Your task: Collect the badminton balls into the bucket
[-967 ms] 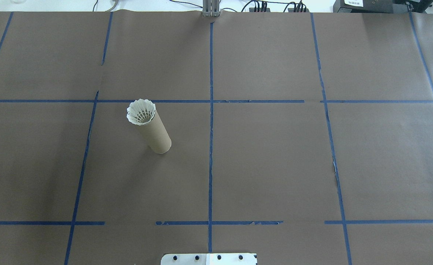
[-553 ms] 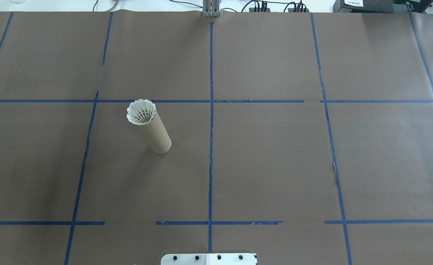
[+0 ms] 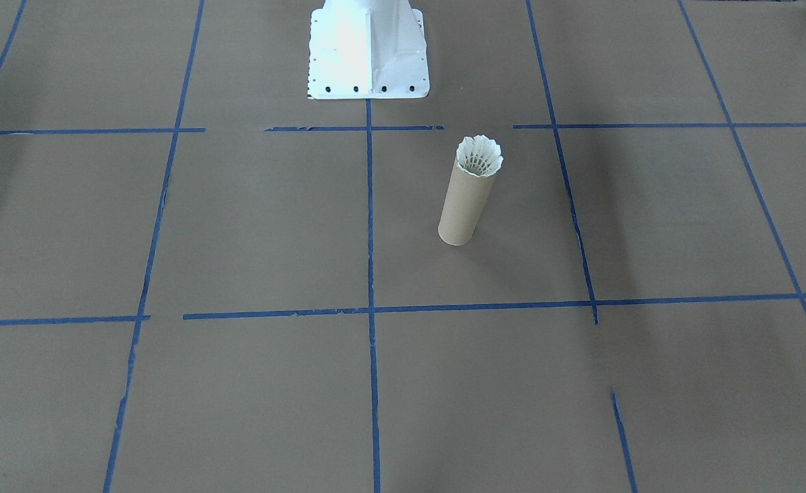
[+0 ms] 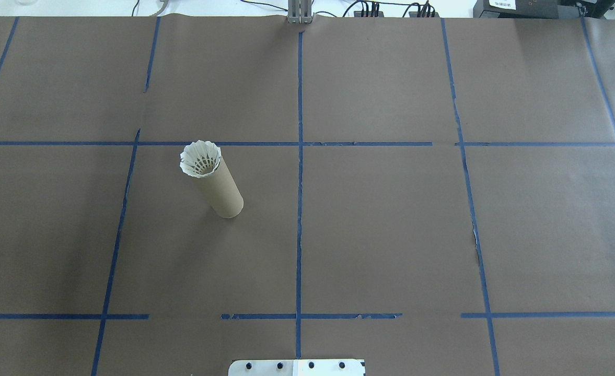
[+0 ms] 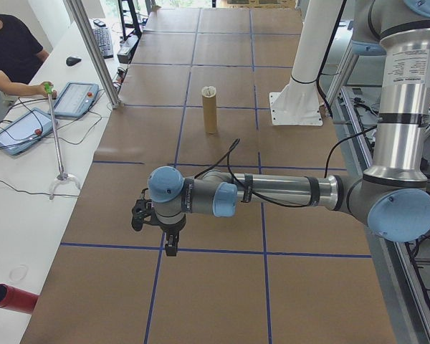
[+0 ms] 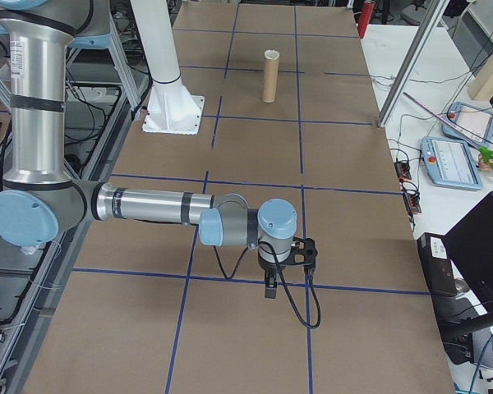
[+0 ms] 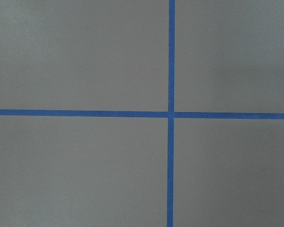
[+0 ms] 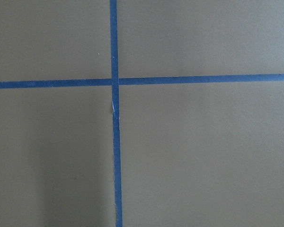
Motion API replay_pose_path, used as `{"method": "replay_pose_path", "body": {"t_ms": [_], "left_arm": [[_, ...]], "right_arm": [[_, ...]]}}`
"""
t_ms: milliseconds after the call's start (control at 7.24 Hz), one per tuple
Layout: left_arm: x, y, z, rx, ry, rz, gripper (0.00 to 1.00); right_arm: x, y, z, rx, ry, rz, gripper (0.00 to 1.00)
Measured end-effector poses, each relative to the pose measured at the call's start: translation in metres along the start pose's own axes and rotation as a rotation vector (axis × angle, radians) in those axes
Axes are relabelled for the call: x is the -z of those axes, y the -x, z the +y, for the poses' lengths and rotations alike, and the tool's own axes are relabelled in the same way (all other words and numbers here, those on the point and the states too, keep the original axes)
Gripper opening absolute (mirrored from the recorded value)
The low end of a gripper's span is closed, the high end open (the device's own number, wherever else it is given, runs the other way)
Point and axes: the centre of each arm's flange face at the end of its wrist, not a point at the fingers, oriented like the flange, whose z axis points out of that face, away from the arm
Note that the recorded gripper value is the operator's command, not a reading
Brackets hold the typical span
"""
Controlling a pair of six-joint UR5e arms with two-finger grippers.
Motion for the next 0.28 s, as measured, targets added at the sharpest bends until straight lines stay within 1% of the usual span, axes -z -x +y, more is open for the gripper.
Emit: {"method": "replay_pose_path", "body": {"t_ms": [276], "left_arm": [[-0.0002,0.0010,0.0007,0.004,0.002,0.002,1.00]], "right_arm": [[0.0000,0.0000,0.0000,0.000,0.000,0.000,1.00]]}}
